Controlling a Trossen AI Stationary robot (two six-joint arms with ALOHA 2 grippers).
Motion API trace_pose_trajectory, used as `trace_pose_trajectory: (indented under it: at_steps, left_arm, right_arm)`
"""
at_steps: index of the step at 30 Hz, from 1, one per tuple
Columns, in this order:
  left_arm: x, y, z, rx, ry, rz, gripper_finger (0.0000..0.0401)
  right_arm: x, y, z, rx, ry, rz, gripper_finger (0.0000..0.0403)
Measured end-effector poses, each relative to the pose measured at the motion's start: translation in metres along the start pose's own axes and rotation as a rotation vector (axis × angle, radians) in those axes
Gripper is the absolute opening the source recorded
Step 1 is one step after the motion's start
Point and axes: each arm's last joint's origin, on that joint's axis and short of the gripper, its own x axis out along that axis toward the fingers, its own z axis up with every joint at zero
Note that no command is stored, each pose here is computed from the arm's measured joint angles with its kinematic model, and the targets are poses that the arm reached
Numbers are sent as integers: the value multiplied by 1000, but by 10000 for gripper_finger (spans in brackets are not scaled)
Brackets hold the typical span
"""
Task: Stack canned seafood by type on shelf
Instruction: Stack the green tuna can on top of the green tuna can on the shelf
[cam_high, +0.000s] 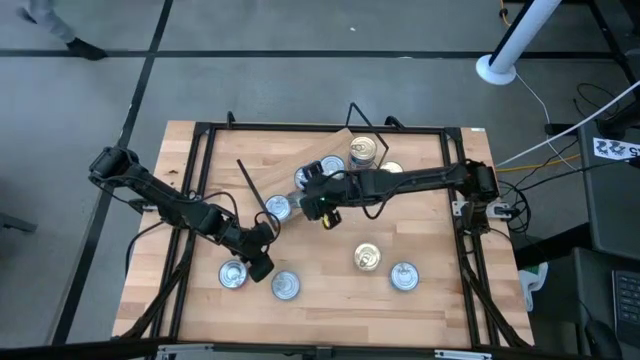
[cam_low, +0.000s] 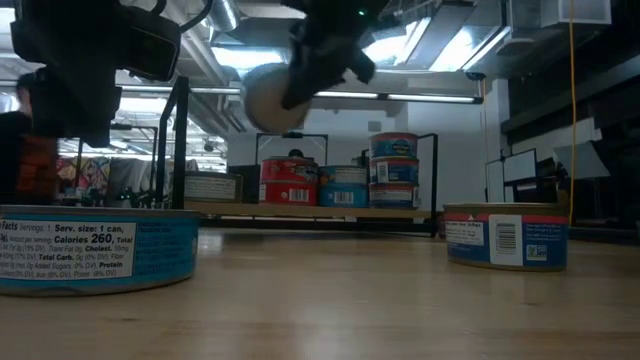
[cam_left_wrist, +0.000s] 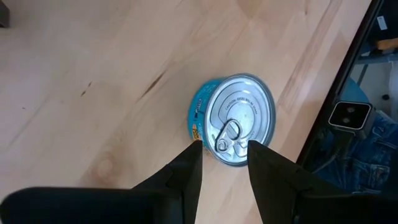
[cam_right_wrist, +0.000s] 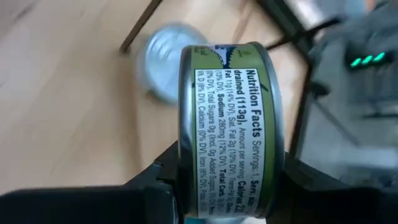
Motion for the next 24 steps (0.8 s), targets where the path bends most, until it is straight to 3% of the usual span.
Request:
trace_pose_trajectory:
  at_steps: [6, 13, 20, 24]
  left_arm:
    - [0, 0, 1, 6, -18, 7, 120]
    - [0, 0, 0, 37, -23, 11, 120]
    - [0, 2, 0, 57, -32, 32, 120]
    - [0, 2, 0, 64, -34, 36, 120]
  right_arm:
    - [7, -6, 11, 23, -138, -75, 134]
    - [33, 13, 0, -81, -181, -147, 134]
    - [45, 21, -9, -136, -245, -336, 134]
    - [49, 30, -15, -144, -295, -343, 134]
